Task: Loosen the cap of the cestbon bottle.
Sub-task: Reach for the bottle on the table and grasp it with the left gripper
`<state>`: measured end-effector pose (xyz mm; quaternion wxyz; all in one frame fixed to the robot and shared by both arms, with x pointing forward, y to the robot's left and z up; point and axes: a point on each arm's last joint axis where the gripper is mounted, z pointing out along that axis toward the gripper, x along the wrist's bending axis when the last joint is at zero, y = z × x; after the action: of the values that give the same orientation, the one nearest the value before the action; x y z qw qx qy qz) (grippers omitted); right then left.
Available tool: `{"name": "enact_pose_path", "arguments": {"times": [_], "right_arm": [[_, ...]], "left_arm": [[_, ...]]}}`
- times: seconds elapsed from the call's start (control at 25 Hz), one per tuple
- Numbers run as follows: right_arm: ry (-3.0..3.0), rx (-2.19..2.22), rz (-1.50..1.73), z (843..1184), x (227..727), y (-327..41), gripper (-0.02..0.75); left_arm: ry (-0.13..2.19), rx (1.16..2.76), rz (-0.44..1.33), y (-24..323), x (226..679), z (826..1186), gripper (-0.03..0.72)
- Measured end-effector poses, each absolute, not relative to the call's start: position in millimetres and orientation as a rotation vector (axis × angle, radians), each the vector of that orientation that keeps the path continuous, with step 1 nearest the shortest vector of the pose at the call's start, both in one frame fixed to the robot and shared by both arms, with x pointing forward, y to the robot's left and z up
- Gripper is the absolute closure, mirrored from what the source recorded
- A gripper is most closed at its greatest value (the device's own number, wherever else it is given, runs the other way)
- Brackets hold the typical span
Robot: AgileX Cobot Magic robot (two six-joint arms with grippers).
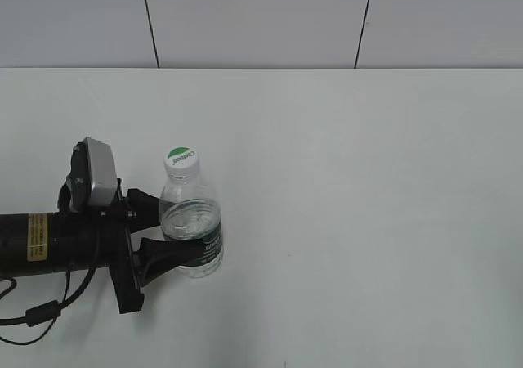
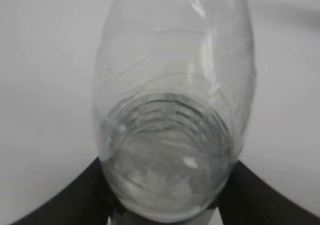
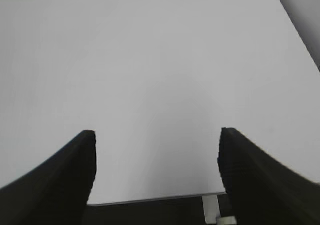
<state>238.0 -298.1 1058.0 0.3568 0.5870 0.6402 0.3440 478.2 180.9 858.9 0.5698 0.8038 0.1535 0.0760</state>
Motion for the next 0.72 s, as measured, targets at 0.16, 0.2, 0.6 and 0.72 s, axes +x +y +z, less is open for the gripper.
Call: {"name": "enact_pose_path", "arguments": {"times": [0.16,0.2,0.6,0.72], "right_arm": [[1.733,1.589,0.814,1066.6,259.0,-297.7,0.155],[1.756,1.611,0.791,1068.9,265.9,-297.6,0.155],[1.936,1.791,0.657,1091.4,337.3,-292.5,0.287],[1.968,1.827,0.636,1099.5,358.1,-290.9,0.351]], "left_arm": [[0.355,1.888,0.175,180.8,477.8,858.9,0.317],[0.355,1.887,0.175,180.8,477.8,858.9,0.317],[0.354,1.887,0.175,180.8,477.8,858.9,0.318],[0.353,1.887,0.174,180.7,477.7,859.0,0.318]]}}
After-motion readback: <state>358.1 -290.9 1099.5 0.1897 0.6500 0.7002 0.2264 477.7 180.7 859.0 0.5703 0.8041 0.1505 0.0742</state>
